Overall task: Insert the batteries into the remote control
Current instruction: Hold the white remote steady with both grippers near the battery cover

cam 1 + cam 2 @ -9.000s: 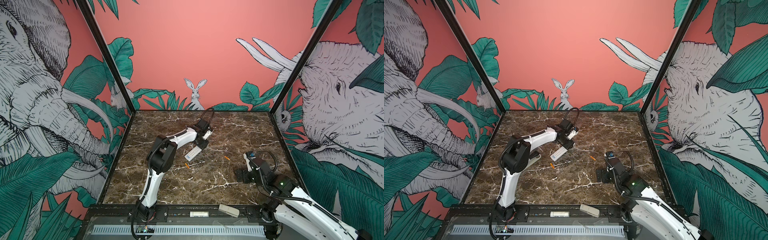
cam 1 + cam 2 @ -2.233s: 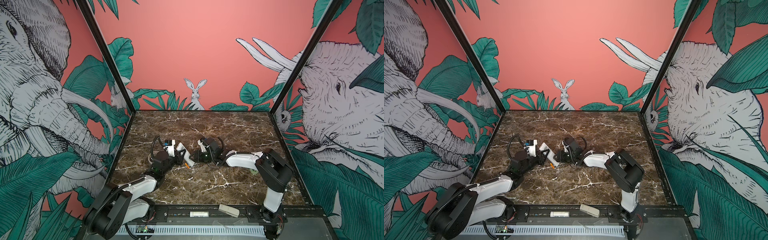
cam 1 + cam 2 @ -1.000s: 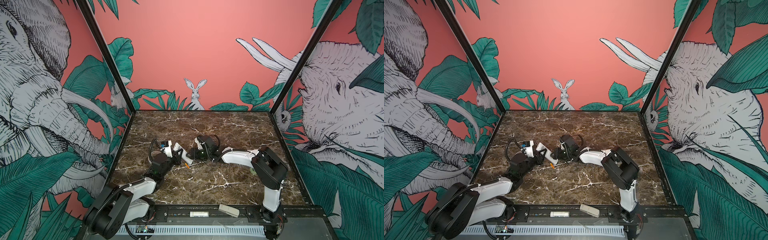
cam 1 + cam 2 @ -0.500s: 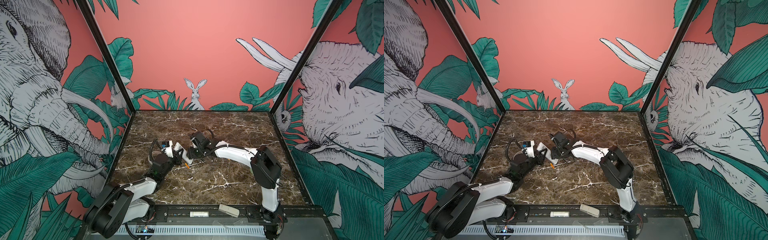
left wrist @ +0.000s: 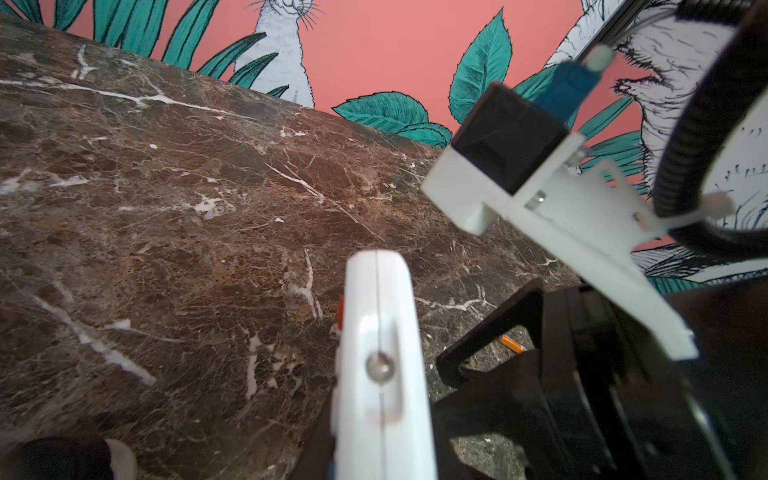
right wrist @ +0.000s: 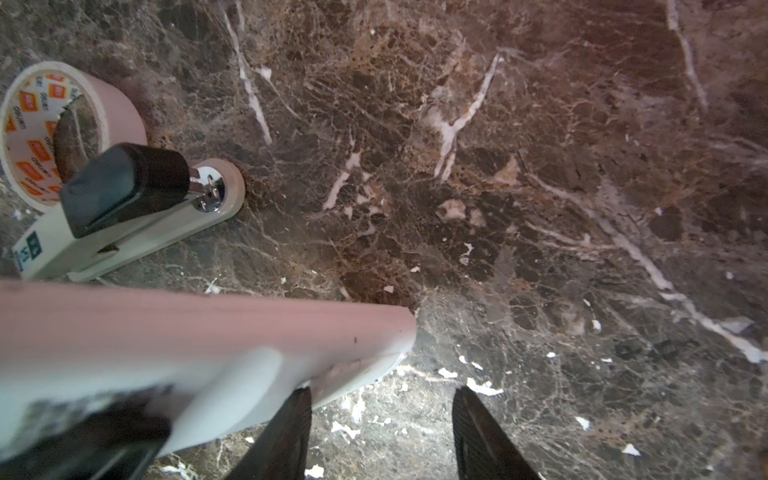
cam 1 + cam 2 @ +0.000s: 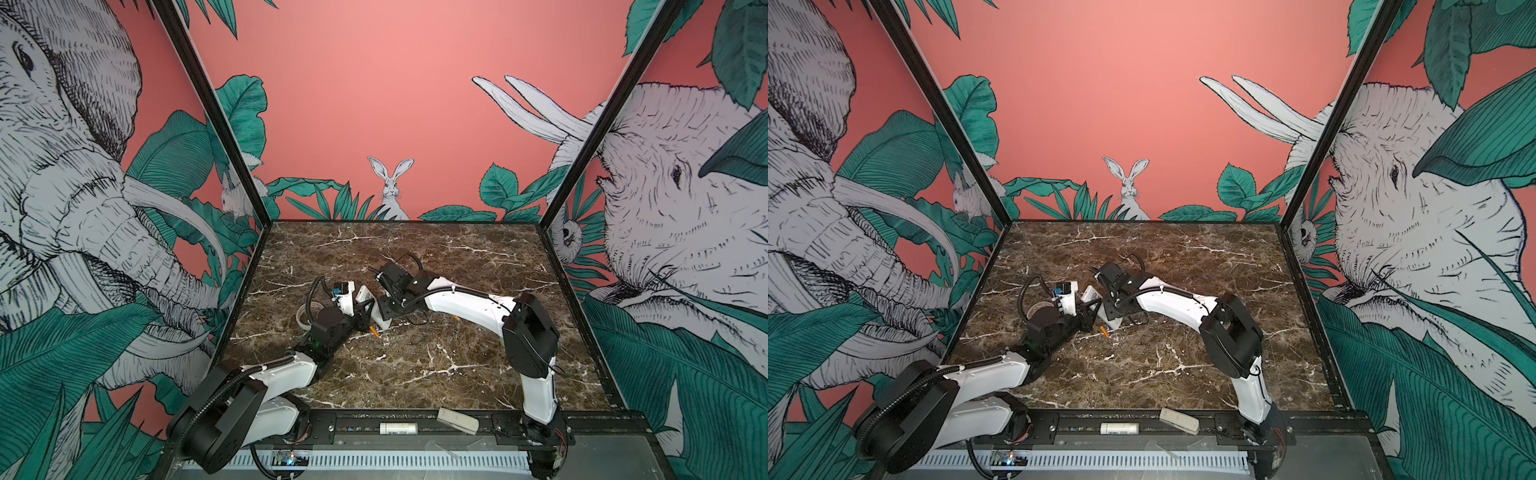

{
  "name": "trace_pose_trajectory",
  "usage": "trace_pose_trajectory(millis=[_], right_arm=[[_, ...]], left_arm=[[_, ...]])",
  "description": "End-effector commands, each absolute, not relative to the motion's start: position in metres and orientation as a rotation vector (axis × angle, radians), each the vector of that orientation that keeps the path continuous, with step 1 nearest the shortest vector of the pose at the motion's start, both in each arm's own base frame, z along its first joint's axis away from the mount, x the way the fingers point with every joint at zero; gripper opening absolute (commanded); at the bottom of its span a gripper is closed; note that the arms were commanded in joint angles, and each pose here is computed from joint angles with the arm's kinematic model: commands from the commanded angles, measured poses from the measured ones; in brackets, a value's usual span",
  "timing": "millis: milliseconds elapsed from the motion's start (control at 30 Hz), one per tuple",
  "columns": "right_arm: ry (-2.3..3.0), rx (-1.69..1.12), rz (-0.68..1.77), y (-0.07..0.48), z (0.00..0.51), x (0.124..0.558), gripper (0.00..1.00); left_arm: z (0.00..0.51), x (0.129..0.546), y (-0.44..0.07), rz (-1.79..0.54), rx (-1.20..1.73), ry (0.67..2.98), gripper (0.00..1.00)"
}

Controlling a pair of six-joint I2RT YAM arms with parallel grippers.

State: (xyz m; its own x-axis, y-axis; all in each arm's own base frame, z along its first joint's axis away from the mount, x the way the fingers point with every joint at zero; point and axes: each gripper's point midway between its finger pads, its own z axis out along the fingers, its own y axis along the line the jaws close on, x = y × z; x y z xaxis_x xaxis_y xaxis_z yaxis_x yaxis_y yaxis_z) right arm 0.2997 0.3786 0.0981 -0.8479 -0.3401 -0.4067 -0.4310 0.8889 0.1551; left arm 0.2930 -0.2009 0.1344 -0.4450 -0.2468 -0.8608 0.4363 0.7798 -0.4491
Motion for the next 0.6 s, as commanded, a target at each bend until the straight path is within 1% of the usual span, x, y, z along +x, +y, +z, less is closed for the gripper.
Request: trace_pose_trajectory(millis=[0, 233, 567], right_arm=[[2.723, -0.607, 0.11, 0.347, 0.084, 0.303, 0.54], [2.707, -0.625, 0.086, 0.342, 0.091, 0.302, 0.54], [2.681, -0.612, 0.141, 0.341, 0.098, 0.298, 0.54]], left_arm=[[0.118, 0.288, -0.199, -0.711, 0.189, 1.949, 0.03], [0.112, 0.289, -0.194, -0.662, 0.167, 1.963, 0.02], [0.112, 0.29, -0.195, -0.661, 0.164, 1.966, 0.02]])
